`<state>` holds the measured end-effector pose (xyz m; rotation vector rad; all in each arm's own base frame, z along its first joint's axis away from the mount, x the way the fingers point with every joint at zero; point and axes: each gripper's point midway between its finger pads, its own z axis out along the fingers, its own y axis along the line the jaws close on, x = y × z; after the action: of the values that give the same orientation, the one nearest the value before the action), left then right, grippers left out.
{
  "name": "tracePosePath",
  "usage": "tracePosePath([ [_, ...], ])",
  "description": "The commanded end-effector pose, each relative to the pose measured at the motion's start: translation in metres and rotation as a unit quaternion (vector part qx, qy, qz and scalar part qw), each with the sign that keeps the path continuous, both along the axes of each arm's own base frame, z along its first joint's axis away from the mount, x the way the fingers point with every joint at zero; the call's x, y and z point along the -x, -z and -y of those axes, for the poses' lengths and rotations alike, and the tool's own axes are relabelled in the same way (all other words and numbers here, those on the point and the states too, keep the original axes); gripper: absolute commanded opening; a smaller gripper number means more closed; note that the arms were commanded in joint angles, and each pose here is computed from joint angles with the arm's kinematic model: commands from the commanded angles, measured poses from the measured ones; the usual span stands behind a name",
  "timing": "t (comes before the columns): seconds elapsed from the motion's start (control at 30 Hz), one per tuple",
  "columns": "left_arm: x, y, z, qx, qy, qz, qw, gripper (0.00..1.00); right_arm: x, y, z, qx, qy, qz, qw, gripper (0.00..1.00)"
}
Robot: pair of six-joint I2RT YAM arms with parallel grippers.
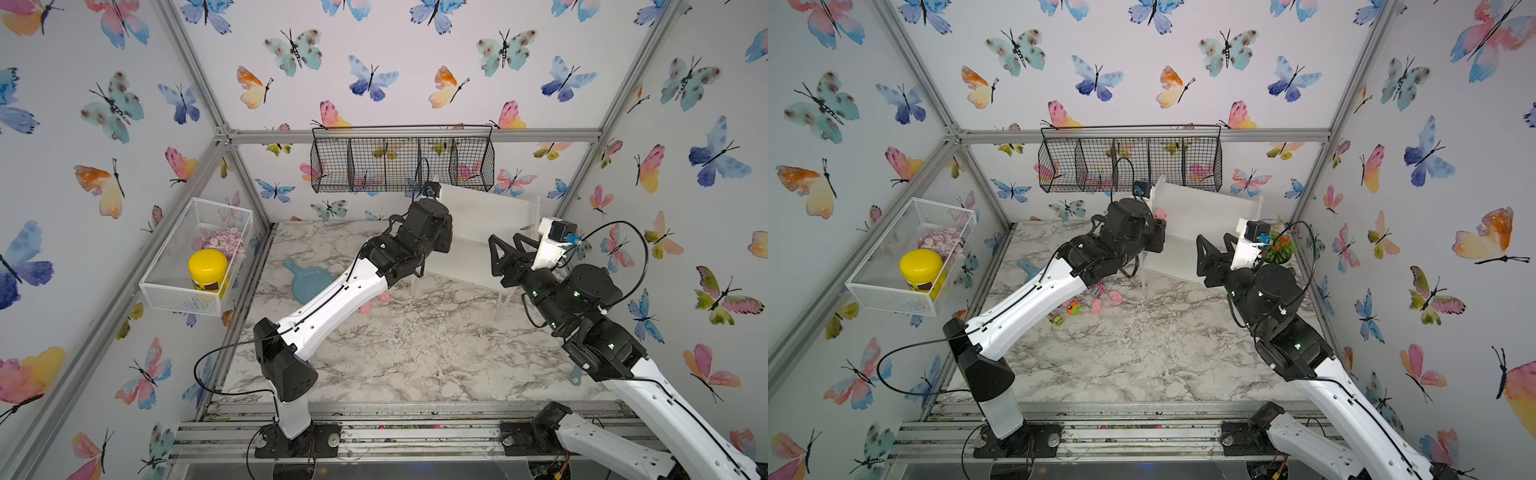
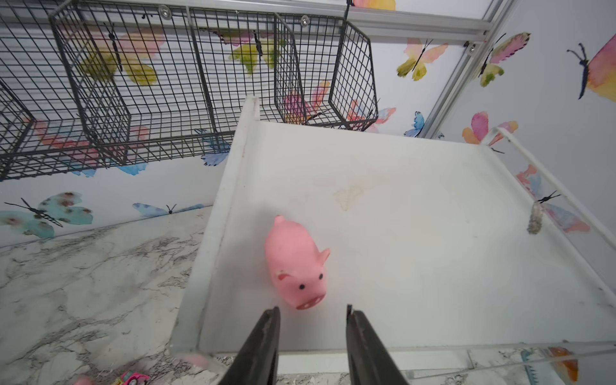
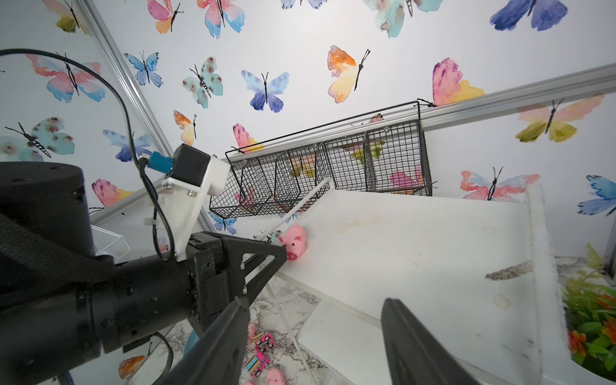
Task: Organize plastic toys on shelves
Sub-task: Place the plastic toy on the shelf, then adjust the plastic toy on the shelf.
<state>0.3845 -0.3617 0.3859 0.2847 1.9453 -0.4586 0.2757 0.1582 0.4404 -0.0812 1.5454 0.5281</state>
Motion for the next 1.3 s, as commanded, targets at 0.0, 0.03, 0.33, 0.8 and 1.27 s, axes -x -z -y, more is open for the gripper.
tracePosePath([
  [0.0,0.018,-0.037,-0.006,0.041,0.023,0.014,0.999,0.44,0.003,-0.003,0.002,0.007,-0.001,0.001,1.000,0.69],
  [0.03,0.020,-0.041,-0.008,0.045,0.025,0.016,0.999,0.44,0.002,-0.002,0.001,0.008,-0.003,0.001,1.000,0.69],
  [0.33,0.028,-0.088,-0.056,0.135,0.045,0.020,0.990,0.49,-0.003,-0.004,-0.042,0.014,-0.092,-0.028,0.995,0.71],
  [0.8,0.060,-0.031,-0.151,0.282,0.106,-0.028,0.953,0.53,-0.090,-0.010,-0.088,-0.105,-0.209,-0.238,0.943,0.41],
  [1.27,0.071,0.012,-0.164,0.270,0.083,-0.060,0.957,0.54,-0.140,0.049,-0.091,-0.065,-0.134,-0.339,0.929,0.40],
])
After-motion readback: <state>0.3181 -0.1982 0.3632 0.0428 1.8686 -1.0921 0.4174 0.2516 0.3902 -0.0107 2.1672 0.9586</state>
